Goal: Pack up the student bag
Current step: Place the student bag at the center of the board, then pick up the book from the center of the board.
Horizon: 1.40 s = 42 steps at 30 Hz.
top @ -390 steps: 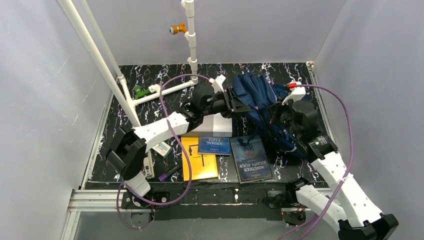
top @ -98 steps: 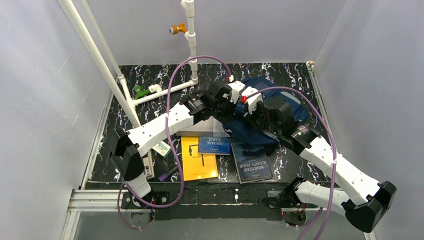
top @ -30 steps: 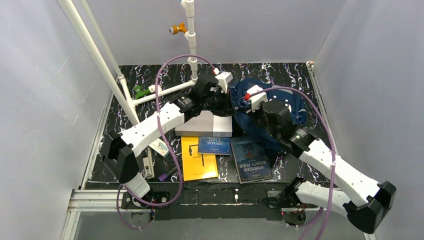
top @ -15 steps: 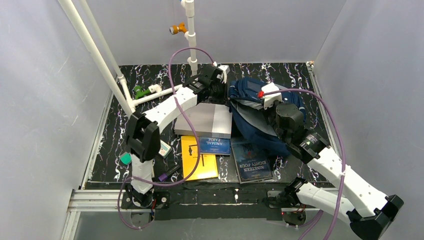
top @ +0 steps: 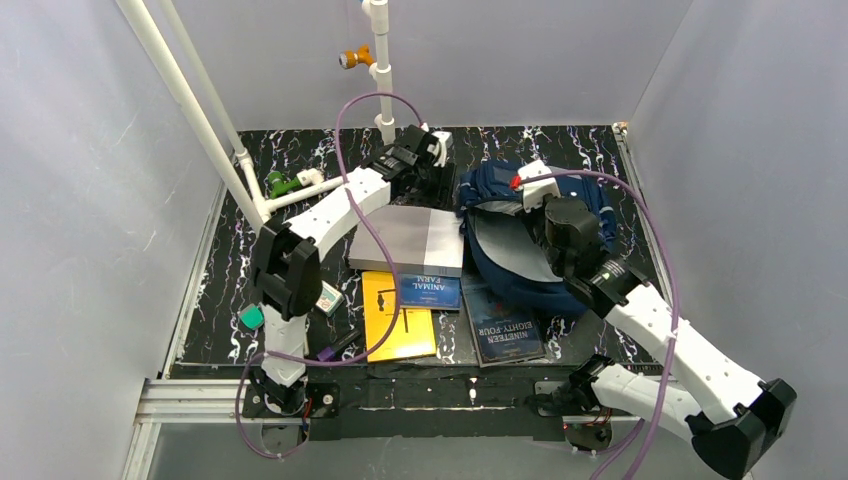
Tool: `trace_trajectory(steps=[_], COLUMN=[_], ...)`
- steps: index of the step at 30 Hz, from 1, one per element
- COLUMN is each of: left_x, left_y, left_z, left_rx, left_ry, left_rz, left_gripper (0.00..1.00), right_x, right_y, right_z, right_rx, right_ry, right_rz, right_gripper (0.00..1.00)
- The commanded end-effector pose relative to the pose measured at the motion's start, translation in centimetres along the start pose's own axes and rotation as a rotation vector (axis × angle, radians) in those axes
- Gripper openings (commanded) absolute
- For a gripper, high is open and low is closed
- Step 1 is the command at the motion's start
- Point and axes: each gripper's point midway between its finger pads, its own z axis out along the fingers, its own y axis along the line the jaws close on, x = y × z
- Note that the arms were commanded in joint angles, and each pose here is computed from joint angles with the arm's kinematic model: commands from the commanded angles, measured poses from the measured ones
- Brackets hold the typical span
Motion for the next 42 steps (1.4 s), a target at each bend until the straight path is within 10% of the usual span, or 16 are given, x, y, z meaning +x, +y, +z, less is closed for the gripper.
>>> trace_trajectory(steps=[1,4,15,18,24,32,38,42], left_x=[0.3,1.0,6.0,6.7,7.0,10.0,9.0,8.9], left_y=[0.5,0.6,4.0,5.3,4.9,5.2,3.8,3.1], left_z=[-5.9,-9.3,-13.8,-13.9,-14.2,-14.2,-14.0,-14.8], left_rx=[-0.012,-0.019,-0.128,-0.172,-0.140,-0.094,-0.032,0.000], left_ry=[-0.045,-0.080,-0.086,-0.101,-0.171,-0.294,-0.269,-0.258], left_rz=[0.044,0.062,0.119,-0.006,-0.175,-0.725,-0.705,-0.671], left_gripper=[0.58,0.77,0.95,0.95,0.95,0.93,0.90,0.91], right_x=[-1.0,0.4,3.3,4.0,1.2,-3.5,0.1,2.4], right_y=[-3.1,-4.3,-6.4,-5.7,-2.6,7.7,15.0,14.4], right_z=[2.0,3.9,9.9,9.2,6.0,4.6,7.1,7.9], right_rx=[0.123,0.133,-0.013,-0.033,-0.133,-0.375,-0.557,-0.475], right_ry=[-0.028,-0.002,0.124,0.148,0.045,-0.064,0.273,0.281], right_rz=[-0.052,-0.121,-0.260,-0.196,0.131,0.834,1.061,1.125], right_gripper=[0.01,0.01,0.01,0.57,0.97,0.98,0.99,0.98])
